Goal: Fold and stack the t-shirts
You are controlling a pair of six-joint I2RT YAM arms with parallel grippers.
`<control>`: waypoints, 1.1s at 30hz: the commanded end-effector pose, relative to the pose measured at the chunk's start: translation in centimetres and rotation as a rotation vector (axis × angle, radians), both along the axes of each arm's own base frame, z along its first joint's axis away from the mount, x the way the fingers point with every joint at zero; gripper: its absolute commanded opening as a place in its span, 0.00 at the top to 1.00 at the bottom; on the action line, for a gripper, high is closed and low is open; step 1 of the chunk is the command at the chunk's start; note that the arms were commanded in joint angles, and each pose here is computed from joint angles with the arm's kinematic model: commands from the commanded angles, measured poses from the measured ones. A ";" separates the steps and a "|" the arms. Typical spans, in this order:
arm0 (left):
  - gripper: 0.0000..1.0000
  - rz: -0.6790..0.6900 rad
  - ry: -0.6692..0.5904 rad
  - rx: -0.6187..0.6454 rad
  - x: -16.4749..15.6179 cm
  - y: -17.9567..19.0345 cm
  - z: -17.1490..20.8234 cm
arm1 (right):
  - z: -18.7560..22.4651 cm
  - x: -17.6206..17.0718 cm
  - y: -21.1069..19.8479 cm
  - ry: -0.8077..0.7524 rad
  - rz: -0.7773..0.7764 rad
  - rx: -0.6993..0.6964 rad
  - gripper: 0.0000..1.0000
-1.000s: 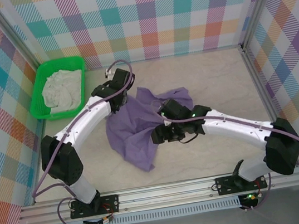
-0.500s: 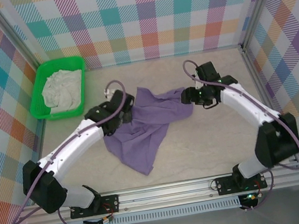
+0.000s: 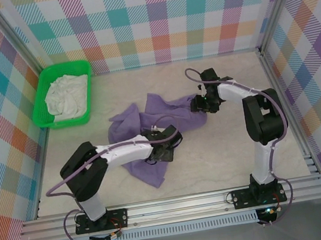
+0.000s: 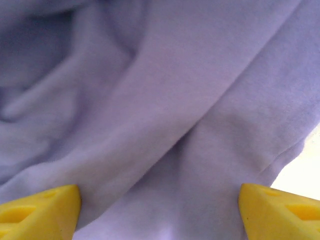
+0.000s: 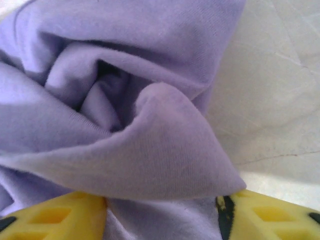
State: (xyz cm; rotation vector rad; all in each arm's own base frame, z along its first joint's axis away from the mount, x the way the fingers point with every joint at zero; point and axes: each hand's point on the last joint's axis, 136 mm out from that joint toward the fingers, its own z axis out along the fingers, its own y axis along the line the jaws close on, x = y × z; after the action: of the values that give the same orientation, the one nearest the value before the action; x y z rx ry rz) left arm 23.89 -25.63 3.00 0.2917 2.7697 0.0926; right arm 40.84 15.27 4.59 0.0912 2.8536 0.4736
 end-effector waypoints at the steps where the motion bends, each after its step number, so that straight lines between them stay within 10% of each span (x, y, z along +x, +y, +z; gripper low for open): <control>1: 0.20 0.017 0.035 -0.058 -0.4 -1.8 -2.2 | -0.5 0.2 0.1 0.000 -0.026 0.012 0.55; 5: 0.53 0.021 0.064 -0.017 -0.7 -1.5 -4.7 | -0.4 0.0 0.3 0.017 -0.035 0.025 0.99; 10: 1.00 0.034 0.029 0.091 -0.7 1.2 -4.4 | 3.1 -0.7 0.0 -0.025 -0.038 0.031 1.00; 24: 1.00 -0.045 -0.120 0.287 -0.4 6.8 2.2 | 21.2 -5.8 -3.5 -0.356 -0.125 0.040 1.00; 33: 1.00 -0.026 -0.201 0.284 -1.0 9.5 4.8 | 22.7 1.0 -3.6 -0.402 -0.121 -0.070 1.00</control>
State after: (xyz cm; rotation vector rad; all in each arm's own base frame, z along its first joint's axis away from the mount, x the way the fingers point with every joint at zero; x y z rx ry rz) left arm 22.99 -17.85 6.19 0.3562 2.6027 0.4113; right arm 38.56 12.05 27.23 0.1576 2.4637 0.4085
